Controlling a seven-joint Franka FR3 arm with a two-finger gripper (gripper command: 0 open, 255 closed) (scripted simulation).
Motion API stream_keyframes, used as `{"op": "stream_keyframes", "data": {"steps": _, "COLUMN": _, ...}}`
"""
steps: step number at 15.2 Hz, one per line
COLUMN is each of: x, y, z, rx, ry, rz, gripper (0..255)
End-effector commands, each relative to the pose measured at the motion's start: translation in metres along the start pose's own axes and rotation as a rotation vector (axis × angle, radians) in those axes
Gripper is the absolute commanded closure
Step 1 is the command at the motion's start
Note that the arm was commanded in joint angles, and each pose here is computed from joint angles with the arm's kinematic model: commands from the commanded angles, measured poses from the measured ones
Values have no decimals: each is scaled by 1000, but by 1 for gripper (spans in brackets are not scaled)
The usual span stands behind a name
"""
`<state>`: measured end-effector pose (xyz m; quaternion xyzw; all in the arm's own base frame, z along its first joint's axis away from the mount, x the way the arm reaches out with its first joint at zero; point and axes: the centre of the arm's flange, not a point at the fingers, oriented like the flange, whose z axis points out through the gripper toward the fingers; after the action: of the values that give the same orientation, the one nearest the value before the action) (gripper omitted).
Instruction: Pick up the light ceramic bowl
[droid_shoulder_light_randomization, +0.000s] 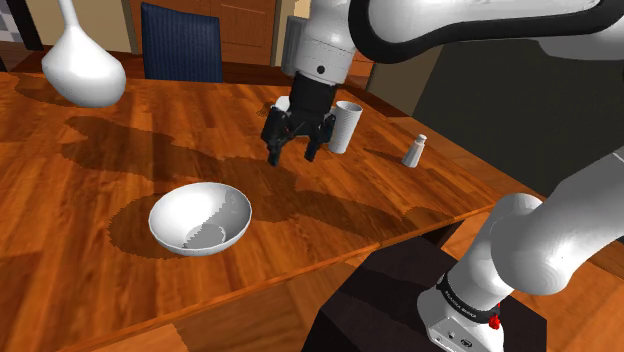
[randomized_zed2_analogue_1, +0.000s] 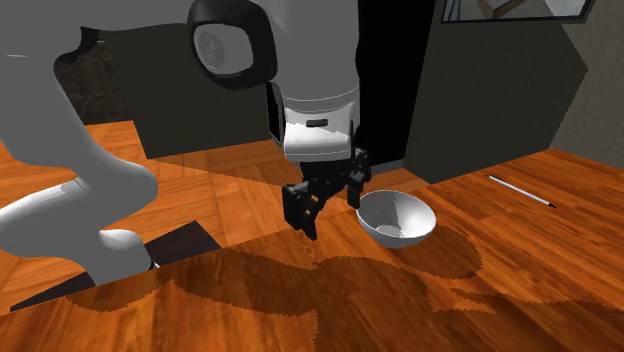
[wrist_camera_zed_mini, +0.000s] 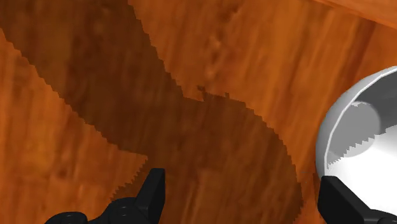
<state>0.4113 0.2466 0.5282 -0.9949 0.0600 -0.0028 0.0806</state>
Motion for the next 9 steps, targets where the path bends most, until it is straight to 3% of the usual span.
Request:
{"op": "stream_keyframes", "data": {"steps": 1, "x": 4, "y": -22, "z": 8, "rx": 7, "ry": -5, "rz": -4, "gripper": 0}}
{"op": "stream_keyframes", "data": {"steps": 6, "x": 14, "y": -83, "z": 24, "rx": 23, "ry": -15, "rz": -15, "gripper": 0}}
{"op": "stream_keyframes", "data": {"steps": 9, "x": 15, "y": -84, "z": 35, "rx": 24, "ry": -16, "rz": -16, "gripper": 0}}
